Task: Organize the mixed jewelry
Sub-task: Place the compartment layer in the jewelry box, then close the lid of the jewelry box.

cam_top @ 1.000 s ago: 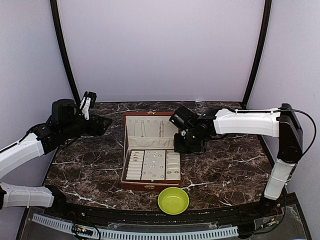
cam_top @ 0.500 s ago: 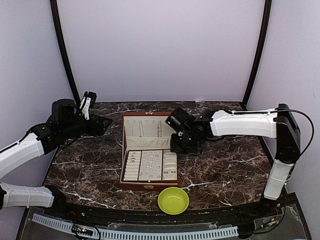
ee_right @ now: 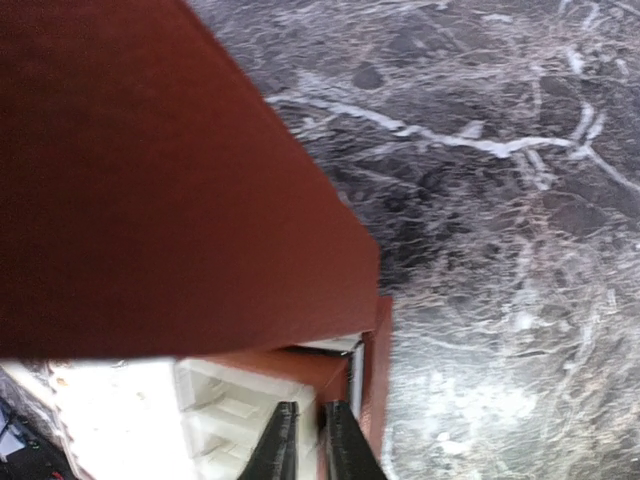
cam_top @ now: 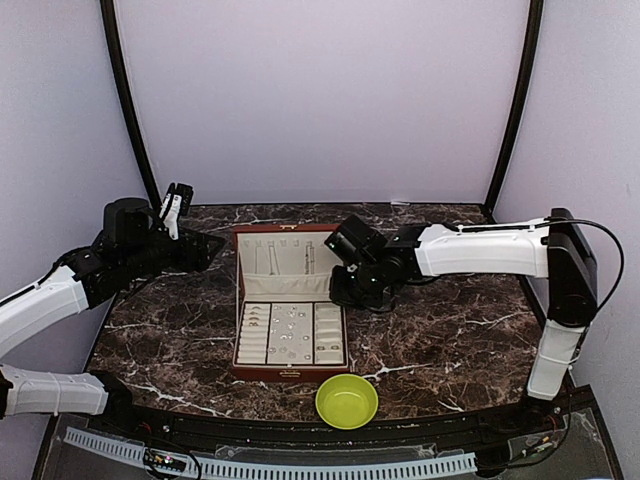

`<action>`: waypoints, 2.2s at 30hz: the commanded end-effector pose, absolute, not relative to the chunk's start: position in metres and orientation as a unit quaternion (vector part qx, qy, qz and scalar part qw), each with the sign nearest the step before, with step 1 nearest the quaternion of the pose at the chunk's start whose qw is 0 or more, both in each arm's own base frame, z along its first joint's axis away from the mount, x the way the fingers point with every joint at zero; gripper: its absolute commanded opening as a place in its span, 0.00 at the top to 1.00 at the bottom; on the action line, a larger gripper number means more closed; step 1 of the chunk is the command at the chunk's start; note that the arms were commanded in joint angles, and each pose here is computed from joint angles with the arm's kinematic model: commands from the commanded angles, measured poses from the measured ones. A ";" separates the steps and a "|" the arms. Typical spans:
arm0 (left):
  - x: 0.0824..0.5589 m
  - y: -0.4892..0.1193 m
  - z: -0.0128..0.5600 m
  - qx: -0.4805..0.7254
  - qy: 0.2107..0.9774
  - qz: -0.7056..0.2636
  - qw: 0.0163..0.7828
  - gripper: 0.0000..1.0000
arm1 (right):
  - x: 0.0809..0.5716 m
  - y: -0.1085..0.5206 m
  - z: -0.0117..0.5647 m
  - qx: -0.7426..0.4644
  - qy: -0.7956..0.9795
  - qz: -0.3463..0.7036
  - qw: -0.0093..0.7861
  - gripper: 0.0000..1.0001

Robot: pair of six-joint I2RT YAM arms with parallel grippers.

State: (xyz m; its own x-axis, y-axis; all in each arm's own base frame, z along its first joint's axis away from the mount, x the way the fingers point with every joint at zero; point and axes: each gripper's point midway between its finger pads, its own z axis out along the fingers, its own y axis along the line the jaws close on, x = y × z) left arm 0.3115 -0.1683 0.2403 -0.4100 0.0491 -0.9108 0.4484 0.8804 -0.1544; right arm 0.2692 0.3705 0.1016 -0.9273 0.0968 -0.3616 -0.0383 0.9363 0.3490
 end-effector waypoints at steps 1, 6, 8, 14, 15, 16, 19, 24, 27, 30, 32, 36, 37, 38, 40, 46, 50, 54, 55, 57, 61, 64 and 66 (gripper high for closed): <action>0.310 -0.167 0.236 0.149 0.820 -0.194 0.518 0.23 | 0.264 0.396 0.114 0.005 0.953 0.231 0.195 0.83; 0.310 -0.167 0.236 0.149 0.820 -0.193 0.518 0.23 | 0.263 0.387 0.115 0.011 0.953 0.225 0.202 0.74; 0.310 -0.166 0.236 0.149 0.820 -0.192 0.517 0.23 | 0.263 0.382 0.117 0.013 0.952 0.223 0.208 0.72; 0.309 -0.161 0.242 0.141 0.815 -0.184 0.532 0.23 | 0.263 0.366 0.135 0.001 0.944 0.222 0.242 0.57; 0.309 -0.160 0.243 0.141 0.814 -0.183 0.533 0.23 | 0.262 0.361 0.141 -0.001 0.942 0.223 0.252 0.54; 0.309 -0.158 0.245 0.138 0.812 -0.180 0.537 0.23 | 0.261 0.356 0.145 -0.003 0.940 0.222 0.260 0.51; 0.307 -0.157 0.249 0.137 0.808 -0.183 0.543 0.22 | 0.259 0.338 0.158 -0.006 0.931 0.224 0.289 0.31; 0.303 -0.159 0.264 0.123 0.796 -0.208 0.555 0.17 | 0.256 0.315 0.187 -0.029 0.908 0.248 0.338 0.14; 0.291 -0.172 0.272 0.116 0.777 -0.276 0.554 0.06 | 0.263 0.305 0.202 -0.044 0.891 0.274 0.359 0.13; 0.288 -0.184 0.280 0.103 0.774 -0.329 0.531 0.02 | 0.269 0.300 0.219 -0.067 0.868 0.312 0.380 0.12; 0.289 -0.194 0.287 0.110 0.776 -0.352 0.512 0.02 | 0.275 0.299 0.230 -0.087 0.852 0.335 0.393 0.12; 0.295 -0.210 0.305 0.136 0.768 -0.384 0.495 0.01 | 0.283 0.308 0.245 -0.152 0.817 0.381 0.405 0.11; 0.300 -0.213 0.301 0.138 0.773 -0.386 0.485 0.01 | 0.286 0.310 0.249 -0.163 0.807 0.396 0.408 0.12; 0.303 -0.213 0.309 0.142 0.768 -0.395 0.484 0.01 | 0.290 0.310 0.251 -0.171 0.797 0.412 0.407 0.11; 0.311 -0.213 0.309 0.141 0.769 -0.410 0.469 0.01 | 0.293 0.313 0.255 -0.191 0.777 0.445 0.401 0.12; 0.337 -0.199 0.304 0.142 0.761 -0.441 0.454 0.02 | 0.305 0.334 0.261 -0.265 0.755 0.457 0.387 0.13; 0.346 -0.204 0.289 0.174 0.760 -0.443 0.443 0.02 | 0.318 0.351 0.260 -0.298 0.742 0.467 0.379 0.14; 0.348 -0.212 0.278 0.206 0.758 -0.454 0.420 0.02 | 0.336 0.366 0.253 -0.312 0.740 0.467 0.370 0.15; 0.349 -0.213 0.277 0.210 0.758 -0.450 0.422 0.02 | 0.339 0.368 0.252 -0.315 0.739 0.468 0.368 0.14; 0.352 -0.212 0.273 0.215 0.762 -0.442 0.421 0.02 | 0.345 0.373 0.249 -0.320 0.739 0.469 0.363 0.15; 0.357 -0.212 0.259 0.221 0.775 -0.429 0.408 0.02 | 0.345 0.381 0.245 -0.337 0.733 0.479 0.345 0.13; 0.355 -0.218 0.255 0.232 0.767 -0.448 0.397 0.02 | 0.334 0.385 0.248 -0.358 0.718 0.498 0.329 0.12; 0.345 -0.228 0.257 0.253 0.745 -0.488 0.378 0.02 | 0.324 0.386 0.251 -0.372 0.707 0.513 0.315 0.12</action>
